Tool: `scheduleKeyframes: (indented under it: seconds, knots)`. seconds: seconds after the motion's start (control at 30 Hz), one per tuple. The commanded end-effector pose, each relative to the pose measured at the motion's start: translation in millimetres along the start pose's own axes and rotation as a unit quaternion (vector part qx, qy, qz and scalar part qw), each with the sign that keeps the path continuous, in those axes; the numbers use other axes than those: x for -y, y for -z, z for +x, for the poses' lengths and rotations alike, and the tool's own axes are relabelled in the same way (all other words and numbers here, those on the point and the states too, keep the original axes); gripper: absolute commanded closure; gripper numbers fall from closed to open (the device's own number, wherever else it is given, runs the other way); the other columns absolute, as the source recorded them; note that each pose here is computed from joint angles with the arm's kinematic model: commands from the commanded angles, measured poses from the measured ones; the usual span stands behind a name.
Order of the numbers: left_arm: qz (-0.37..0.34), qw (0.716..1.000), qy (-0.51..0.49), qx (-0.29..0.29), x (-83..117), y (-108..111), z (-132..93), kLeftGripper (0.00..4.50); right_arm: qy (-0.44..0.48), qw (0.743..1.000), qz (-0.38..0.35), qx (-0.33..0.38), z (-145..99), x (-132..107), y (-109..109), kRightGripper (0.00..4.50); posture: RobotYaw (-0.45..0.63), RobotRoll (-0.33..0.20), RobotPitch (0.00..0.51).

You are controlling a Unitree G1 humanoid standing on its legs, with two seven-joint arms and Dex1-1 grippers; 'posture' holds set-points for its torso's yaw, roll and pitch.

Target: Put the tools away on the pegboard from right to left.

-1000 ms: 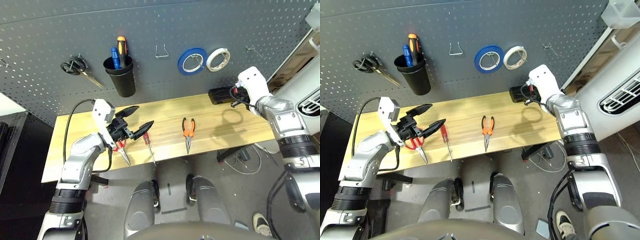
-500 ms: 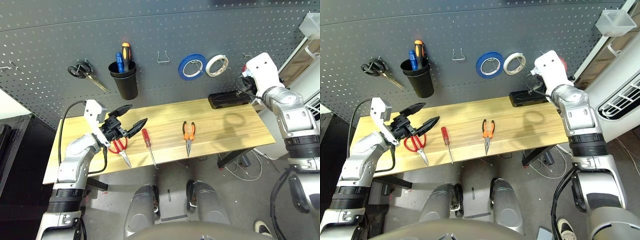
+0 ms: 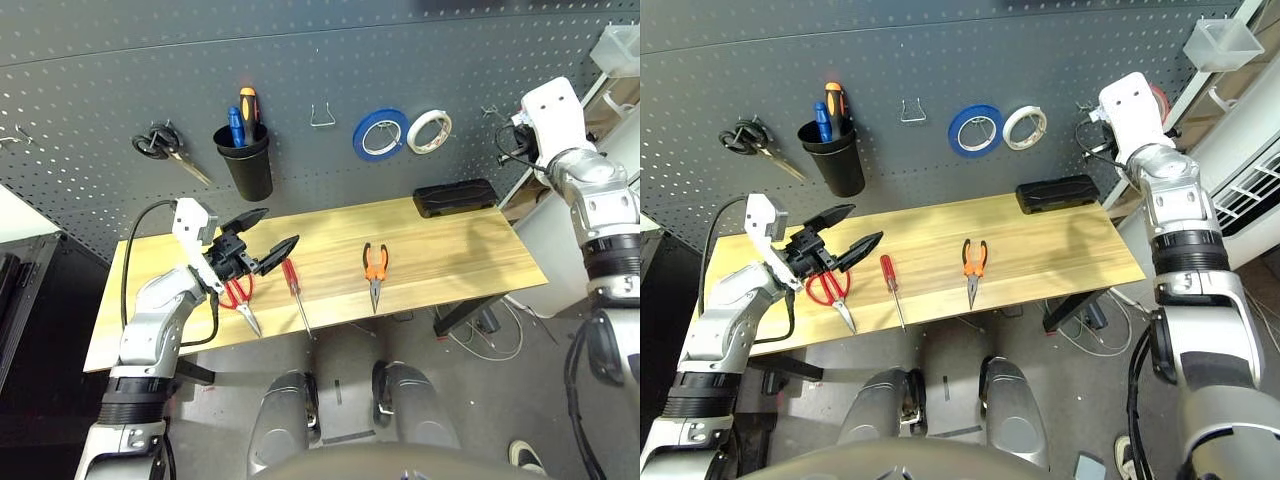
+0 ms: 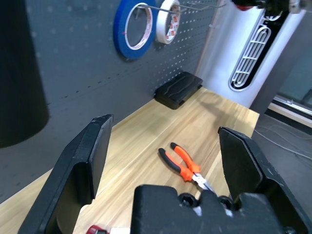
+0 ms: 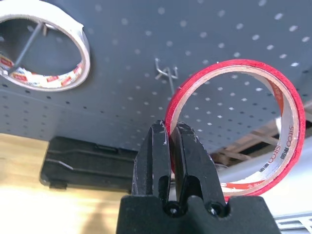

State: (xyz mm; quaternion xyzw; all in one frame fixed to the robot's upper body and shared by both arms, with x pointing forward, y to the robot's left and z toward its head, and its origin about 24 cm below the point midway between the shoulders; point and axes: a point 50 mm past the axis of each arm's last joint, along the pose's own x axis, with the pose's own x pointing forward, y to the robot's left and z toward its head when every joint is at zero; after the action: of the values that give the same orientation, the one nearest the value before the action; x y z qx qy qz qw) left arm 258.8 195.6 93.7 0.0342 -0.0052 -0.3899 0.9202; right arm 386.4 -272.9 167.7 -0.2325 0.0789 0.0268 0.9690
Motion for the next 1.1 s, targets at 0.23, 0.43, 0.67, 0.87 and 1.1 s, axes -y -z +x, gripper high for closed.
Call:
scheduleKeyframes:
  seconds: [0.23, 0.43, 0.67, 0.87, 1.1]
  knots:
    - [0.008, 0.999, 0.009, 0.041, 6, -12, 1, 0.00, -0.022, 0.999, 0.011, -0.021, 13, -14, 13, 4.48, 0.00, 0.000, 0.065]
    - [0.003, 0.996, -0.004, 0.091, 7, -27, -5, 0.00, -0.011, 0.999, 0.027, -0.032, 13, -13, 19, 4.48, 0.01, 0.000, 0.068]
    - [0.016, 0.991, -0.030, 0.128, -5, -49, -13, 0.00, -0.009, 0.999, 0.035, -0.036, 14, -15, 20, 4.48, 0.01, 0.000, 0.072]
    - [0.012, 0.992, -0.020, 0.125, -7, -51, -5, 0.00, -0.003, 0.999, 0.032, -0.040, 17, -20, 19, 4.48, 0.00, 0.000, 0.071]
    - [0.009, 0.993, -0.009, 0.119, -4, -51, 2, 0.00, 0.012, 1.000, 0.002, -0.028, 19, -16, 7, 2.25, -0.01, 0.000, 0.072]
